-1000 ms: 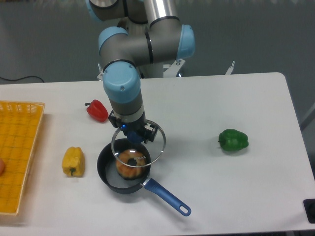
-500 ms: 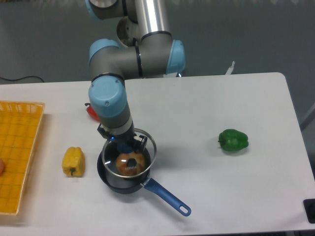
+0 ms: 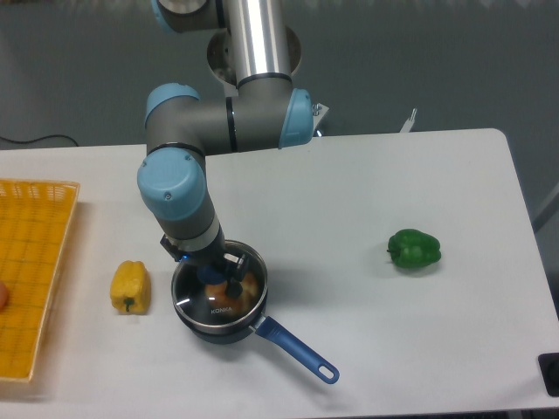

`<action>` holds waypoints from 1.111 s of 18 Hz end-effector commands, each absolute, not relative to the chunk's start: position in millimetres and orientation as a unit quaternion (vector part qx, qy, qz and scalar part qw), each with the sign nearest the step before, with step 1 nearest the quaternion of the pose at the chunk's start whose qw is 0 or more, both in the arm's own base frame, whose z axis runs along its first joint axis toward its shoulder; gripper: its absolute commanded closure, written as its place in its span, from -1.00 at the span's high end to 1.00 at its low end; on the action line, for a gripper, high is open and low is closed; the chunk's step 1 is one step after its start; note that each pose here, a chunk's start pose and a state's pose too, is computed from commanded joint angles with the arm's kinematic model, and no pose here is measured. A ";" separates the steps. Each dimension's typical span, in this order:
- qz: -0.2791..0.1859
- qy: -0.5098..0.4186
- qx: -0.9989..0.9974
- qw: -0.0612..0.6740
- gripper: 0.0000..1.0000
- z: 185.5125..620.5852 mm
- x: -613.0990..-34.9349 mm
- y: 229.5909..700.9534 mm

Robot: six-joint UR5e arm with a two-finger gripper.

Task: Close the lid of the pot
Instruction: 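Lower the glass lid onto the pot rim, then hold the lid seated on the pot rim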

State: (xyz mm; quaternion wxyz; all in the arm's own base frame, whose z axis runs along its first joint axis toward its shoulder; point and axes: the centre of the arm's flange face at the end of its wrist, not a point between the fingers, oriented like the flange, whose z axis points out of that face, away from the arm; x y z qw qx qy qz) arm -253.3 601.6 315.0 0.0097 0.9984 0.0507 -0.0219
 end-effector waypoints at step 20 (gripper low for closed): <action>-0.020 0.057 0.998 0.013 0.21 304.2 -252.9 602.8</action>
